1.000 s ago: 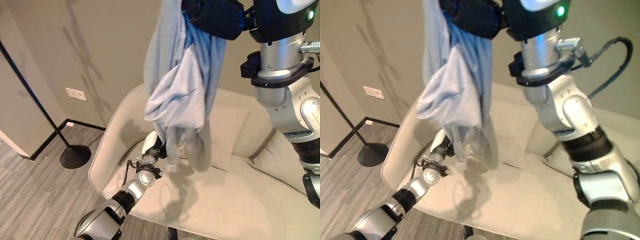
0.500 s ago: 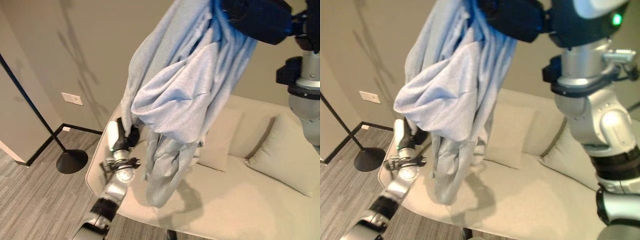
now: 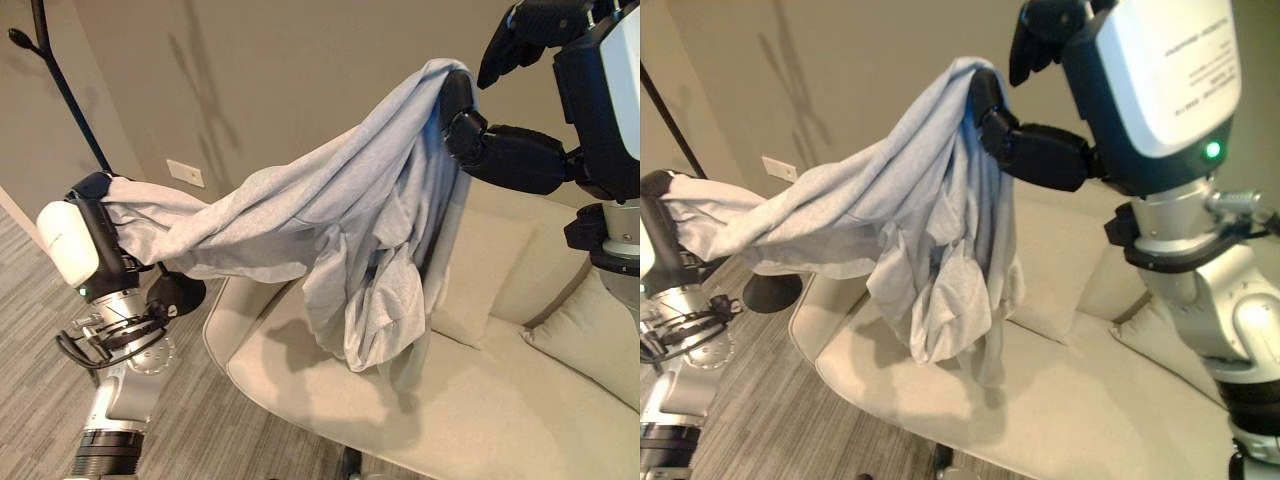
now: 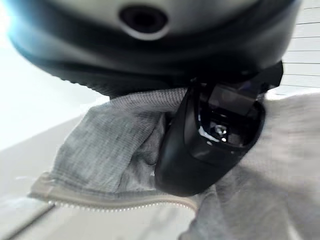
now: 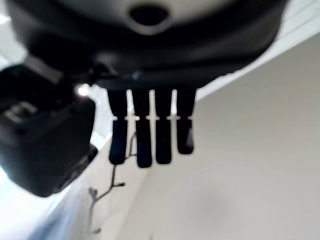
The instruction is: Hang the clothes on the sofa on the clothes rack.
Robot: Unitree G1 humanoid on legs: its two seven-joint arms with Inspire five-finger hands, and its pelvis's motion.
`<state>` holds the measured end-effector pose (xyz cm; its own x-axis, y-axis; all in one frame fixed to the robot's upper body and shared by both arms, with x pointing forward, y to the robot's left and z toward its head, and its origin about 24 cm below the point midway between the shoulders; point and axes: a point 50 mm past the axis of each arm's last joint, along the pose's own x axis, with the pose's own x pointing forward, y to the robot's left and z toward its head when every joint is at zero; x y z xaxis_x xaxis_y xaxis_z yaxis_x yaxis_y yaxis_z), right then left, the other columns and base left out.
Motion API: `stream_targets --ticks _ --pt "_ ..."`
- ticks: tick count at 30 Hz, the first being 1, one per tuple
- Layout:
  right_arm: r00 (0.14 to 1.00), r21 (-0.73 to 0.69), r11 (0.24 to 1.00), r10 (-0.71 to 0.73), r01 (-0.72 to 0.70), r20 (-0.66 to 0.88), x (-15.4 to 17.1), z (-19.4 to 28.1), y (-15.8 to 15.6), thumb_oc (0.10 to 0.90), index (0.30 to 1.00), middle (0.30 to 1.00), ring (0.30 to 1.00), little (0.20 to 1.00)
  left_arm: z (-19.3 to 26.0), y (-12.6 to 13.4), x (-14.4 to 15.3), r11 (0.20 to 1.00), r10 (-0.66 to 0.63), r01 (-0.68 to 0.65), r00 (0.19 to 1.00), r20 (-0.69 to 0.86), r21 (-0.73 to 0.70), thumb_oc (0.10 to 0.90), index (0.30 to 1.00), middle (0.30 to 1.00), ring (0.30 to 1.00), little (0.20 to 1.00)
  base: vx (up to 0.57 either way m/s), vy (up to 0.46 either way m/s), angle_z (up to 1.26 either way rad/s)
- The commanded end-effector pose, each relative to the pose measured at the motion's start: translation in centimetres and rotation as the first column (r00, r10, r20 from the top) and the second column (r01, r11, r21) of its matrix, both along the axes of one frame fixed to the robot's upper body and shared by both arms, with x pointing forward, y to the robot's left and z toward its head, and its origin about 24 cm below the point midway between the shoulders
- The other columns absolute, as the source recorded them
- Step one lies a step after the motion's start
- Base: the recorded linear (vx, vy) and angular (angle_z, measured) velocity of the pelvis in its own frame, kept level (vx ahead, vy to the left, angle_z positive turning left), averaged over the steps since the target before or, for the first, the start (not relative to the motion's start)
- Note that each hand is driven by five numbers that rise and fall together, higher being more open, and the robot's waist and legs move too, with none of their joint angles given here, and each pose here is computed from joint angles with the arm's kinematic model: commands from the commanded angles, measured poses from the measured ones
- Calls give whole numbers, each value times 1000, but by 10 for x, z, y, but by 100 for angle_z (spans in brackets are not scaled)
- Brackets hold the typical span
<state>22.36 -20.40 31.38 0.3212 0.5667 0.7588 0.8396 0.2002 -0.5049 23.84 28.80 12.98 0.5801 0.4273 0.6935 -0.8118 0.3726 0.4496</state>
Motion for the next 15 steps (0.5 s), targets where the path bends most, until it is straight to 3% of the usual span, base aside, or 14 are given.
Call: stream_targets --ticks 1,4,7,13,14,15 --pt "986 85 996 16 -30 164 -5 29 -3 400 300 300 300 300 49 10 -16 989 40 -75 965 259 126 400 300 300 300 300 -214 -162 -54" --pt "986 157 984 60 -85 158 -8 19 -3 400 300 300 300 300 45 23 -36 991 89 -114 954 285 73 400 300 300 300 300 -123 -247 -84" --pt "982 183 976 87 -118 167 -13 16 -3 400 300 300 300 300 47 15 -39 996 12 -36 962 273 83 400 300 300 300 300 -97 -43 -39" --pt "995 284 957 37 -61 88 -4 -6 -15 400 300 300 300 300 51 -15 -30 990 -142 142 933 332 26 400 300 300 300 300 -232 70 37" --pt "993 401 912 116 -92 -36 4 -30 -17 419 328 328 328 328 64 -26 -21 975 -224 210 909 351 77 400 300 300 300 300 -122 108 81" --pt "971 517 850 197 -100 -136 12 -50 -17 775 862 862 862 862 70 -32 -16 966 -260 241 899 352 97 400 300 300 300 300 -114 153 85"
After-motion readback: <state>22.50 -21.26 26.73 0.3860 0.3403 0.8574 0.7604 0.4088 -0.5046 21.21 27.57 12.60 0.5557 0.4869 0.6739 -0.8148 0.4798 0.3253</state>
